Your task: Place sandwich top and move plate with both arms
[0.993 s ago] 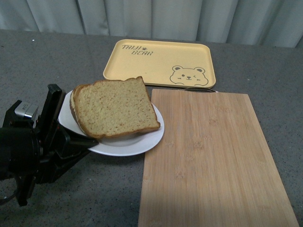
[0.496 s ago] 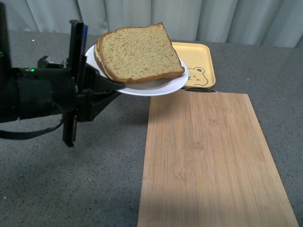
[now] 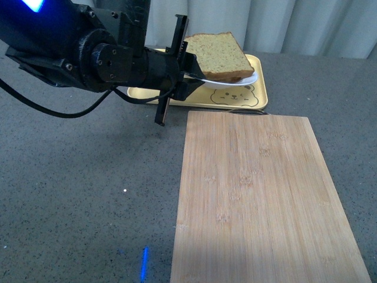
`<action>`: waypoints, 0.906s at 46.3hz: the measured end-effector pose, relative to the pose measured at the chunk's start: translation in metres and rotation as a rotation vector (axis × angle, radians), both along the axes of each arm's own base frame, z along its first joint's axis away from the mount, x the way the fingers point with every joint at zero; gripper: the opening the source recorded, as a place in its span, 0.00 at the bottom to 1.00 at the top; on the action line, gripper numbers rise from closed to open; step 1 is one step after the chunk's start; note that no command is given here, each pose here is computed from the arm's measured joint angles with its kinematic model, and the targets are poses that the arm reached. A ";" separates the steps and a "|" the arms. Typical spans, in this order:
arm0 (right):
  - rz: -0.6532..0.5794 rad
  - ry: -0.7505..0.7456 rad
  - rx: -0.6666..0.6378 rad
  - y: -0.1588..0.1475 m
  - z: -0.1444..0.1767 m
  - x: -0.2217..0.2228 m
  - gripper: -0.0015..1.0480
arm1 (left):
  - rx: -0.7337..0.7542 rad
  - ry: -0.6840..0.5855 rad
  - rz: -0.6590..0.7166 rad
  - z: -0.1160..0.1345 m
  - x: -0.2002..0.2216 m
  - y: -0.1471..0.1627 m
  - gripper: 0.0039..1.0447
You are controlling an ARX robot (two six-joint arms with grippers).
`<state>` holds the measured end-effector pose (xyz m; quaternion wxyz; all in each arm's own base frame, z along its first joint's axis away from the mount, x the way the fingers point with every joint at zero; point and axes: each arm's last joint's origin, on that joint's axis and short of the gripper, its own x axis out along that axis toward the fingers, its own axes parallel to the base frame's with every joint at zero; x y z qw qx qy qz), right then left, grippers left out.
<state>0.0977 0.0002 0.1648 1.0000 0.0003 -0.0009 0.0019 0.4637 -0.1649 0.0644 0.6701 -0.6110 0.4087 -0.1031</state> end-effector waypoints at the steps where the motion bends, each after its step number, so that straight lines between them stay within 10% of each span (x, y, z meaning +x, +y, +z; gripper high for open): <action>1: 0.000 0.000 0.000 0.000 0.000 0.000 0.91 | -0.001 0.001 0.002 -0.001 0.002 -0.001 0.03; 11: 0.000 0.000 0.000 0.000 0.000 0.000 0.91 | 0.045 0.060 0.021 -0.007 0.014 -0.007 0.05; 37: 0.000 0.000 0.000 0.000 0.000 0.000 0.91 | 0.251 -0.015 -0.021 0.046 -0.024 0.021 0.91; 42: 0.000 0.000 0.000 0.000 0.000 0.000 0.91 | 0.567 -0.392 0.159 0.041 -0.031 0.028 0.83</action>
